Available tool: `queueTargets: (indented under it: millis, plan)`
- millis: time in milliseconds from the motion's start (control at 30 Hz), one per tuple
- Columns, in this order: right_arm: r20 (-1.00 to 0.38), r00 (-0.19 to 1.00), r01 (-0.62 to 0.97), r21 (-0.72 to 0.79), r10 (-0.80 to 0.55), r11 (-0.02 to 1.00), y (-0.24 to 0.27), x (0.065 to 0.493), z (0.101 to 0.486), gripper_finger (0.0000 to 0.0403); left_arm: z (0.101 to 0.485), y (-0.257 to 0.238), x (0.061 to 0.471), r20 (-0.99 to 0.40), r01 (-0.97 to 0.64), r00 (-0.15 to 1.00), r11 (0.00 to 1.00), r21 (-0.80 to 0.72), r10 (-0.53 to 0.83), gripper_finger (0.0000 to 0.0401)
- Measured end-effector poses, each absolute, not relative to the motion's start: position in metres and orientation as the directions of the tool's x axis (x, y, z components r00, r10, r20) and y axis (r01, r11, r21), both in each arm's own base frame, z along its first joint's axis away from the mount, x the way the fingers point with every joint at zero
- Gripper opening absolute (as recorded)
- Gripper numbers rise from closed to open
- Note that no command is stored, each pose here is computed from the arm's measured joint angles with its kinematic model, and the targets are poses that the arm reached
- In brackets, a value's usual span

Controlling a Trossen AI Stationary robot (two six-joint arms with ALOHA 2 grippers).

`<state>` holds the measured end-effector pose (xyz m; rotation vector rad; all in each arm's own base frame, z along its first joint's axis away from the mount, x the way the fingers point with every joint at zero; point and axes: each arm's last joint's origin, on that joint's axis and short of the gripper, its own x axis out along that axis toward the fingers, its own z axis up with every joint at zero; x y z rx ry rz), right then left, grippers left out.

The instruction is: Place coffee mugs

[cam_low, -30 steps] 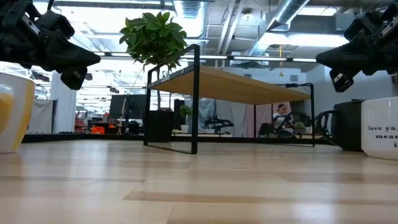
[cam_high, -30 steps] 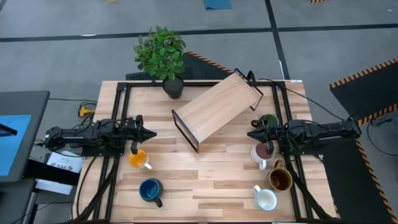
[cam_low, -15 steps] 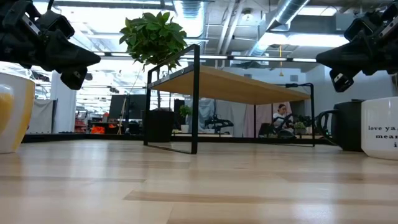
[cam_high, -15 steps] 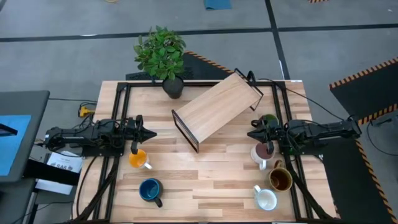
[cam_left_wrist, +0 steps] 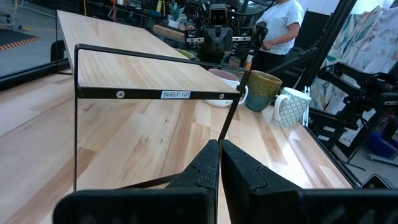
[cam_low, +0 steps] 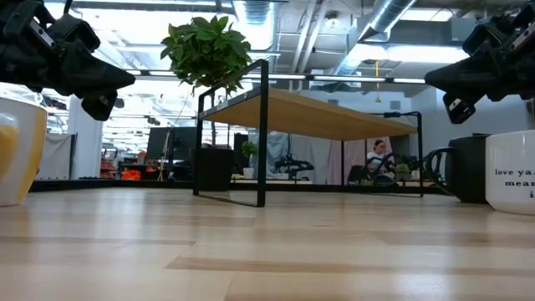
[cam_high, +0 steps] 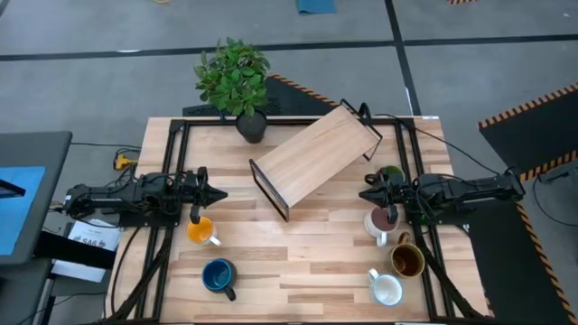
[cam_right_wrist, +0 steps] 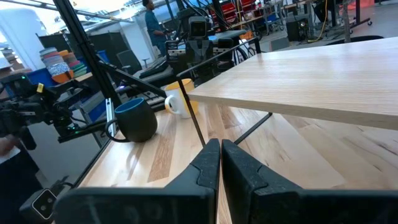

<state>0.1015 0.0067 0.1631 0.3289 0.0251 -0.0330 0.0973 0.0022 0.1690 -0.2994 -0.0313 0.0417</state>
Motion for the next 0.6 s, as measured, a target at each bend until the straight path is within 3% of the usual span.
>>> queueTargets:
  millis: [433,500,600]
  plan:
    - [-0.03,0.999,0.036,0.322,-0.028,0.946,0.007,0.101,0.163,0.0044,0.17,0.003,0.097,0.036,-0.05,0.997,0.954,-0.294,0.063,0.0]
    - [-0.03,0.999,0.036,0.322,-0.028,0.946,0.007,0.101,0.163,0.0044,0.179,0.005,0.096,0.128,-0.108,0.979,0.936,-0.335,0.159,0.0]
    - [-0.029,0.999,0.036,0.322,-0.028,0.946,0.007,0.101,0.163,0.0044,0.202,0.012,0.088,0.351,-0.132,0.86,0.826,-0.549,0.37,0.0]
